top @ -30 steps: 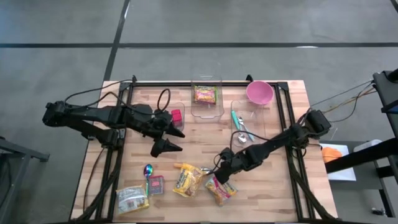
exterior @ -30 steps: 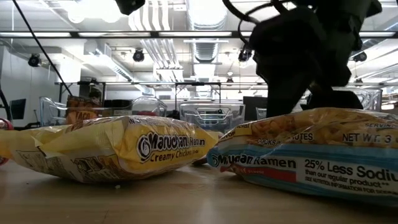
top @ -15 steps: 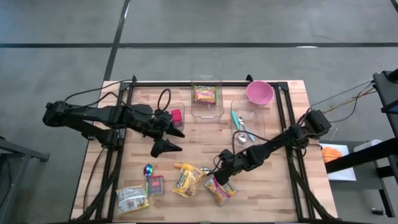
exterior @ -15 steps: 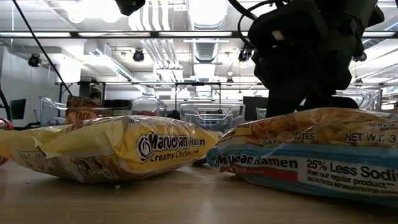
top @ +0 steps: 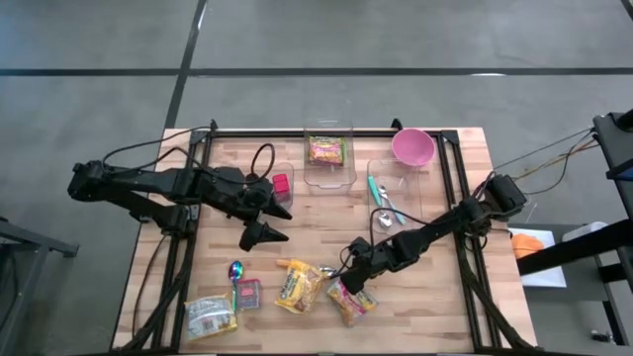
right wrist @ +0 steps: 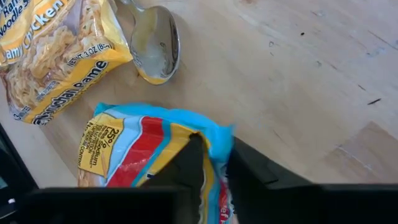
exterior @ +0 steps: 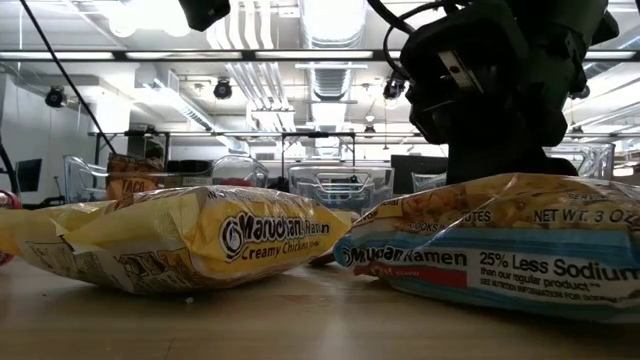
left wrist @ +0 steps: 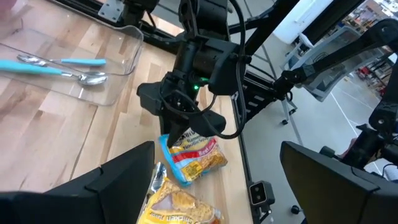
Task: Pick & Place Food Item
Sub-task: Put the blue noodle pack into the middle transparent bin
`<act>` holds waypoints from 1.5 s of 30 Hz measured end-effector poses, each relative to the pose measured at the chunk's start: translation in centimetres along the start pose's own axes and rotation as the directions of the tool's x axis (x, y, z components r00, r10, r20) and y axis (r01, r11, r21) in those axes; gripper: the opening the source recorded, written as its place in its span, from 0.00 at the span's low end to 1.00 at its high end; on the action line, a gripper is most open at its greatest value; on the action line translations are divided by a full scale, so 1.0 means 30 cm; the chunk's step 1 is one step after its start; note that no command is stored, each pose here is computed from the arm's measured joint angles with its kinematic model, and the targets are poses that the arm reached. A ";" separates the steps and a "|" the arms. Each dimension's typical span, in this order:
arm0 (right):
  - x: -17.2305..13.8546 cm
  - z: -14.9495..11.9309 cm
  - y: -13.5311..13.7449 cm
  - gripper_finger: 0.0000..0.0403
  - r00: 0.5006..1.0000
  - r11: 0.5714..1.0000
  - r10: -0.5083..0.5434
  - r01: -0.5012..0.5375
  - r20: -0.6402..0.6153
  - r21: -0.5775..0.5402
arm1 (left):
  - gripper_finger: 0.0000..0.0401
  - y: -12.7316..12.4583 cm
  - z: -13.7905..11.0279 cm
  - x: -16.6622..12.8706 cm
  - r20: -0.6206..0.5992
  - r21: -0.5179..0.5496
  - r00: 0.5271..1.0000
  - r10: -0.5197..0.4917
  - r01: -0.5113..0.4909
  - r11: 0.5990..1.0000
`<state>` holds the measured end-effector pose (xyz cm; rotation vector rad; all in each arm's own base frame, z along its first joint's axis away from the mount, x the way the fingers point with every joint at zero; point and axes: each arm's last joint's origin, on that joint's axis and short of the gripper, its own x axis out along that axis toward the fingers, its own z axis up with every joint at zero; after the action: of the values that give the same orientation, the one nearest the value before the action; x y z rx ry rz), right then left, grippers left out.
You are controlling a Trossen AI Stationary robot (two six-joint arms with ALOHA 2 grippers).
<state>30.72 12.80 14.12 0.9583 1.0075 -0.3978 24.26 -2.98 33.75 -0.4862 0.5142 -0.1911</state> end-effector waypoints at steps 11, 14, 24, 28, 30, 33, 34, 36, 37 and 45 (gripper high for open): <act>-0.069 -0.020 0.027 0.02 1.000 0.999 0.029 -0.029 -0.009 -0.024 | 0.89 0.001 -0.001 0.000 -0.003 -0.001 1.000 0.002 -0.002 1.000; -0.117 -0.020 0.038 0.02 0.999 0.998 0.053 -0.053 -0.003 -0.029 | 0.89 0.001 -0.001 0.000 -0.004 -0.001 1.000 0.002 -0.002 1.000; -0.305 0.001 0.069 0.02 0.972 0.983 0.179 -0.170 0.155 -0.071 | 0.89 0.001 -0.001 0.000 -0.003 -0.001 1.000 0.002 -0.002 1.000; -0.366 0.011 0.057 0.02 0.961 0.983 0.179 -0.166 0.212 -0.078 | 0.89 0.001 -0.001 0.000 -0.003 -0.001 1.000 0.002 -0.002 1.000; -0.392 0.015 0.054 0.02 0.955 0.981 0.186 -0.170 0.232 -0.090 | 0.89 0.001 -0.001 0.000 -0.003 -0.001 1.000 0.002 -0.002 1.000; -0.421 0.022 0.050 0.02 0.943 0.980 0.194 -0.172 0.271 -0.104 | 0.89 0.001 -0.001 0.000 -0.003 -0.001 1.000 0.004 -0.004 1.000; -0.431 0.024 0.049 0.02 0.938 0.979 0.198 -0.174 0.283 -0.109 | 0.89 0.001 -0.001 0.000 -0.002 -0.002 1.000 0.006 -0.006 1.000; -0.446 0.032 0.046 0.02 0.929 0.979 0.198 -0.171 0.312 -0.112 | 0.89 0.001 -0.001 0.000 -0.001 -0.001 1.000 0.006 -0.006 1.000; -0.453 0.036 0.045 0.02 0.924 0.979 0.201 -0.174 0.324 -0.110 | 0.89 0.001 -0.001 0.000 -0.001 -0.001 1.000 0.007 -0.007 1.000; -0.528 0.088 0.037 0.02 0.874 0.977 0.214 -0.182 0.436 -0.115 | 0.89 0.000 0.001 0.000 0.007 -0.007 1.000 0.006 -0.006 1.000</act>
<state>24.81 9.14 28.64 0.8453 0.4939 -0.3846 24.28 -2.96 33.78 -0.4923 0.5100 -0.1818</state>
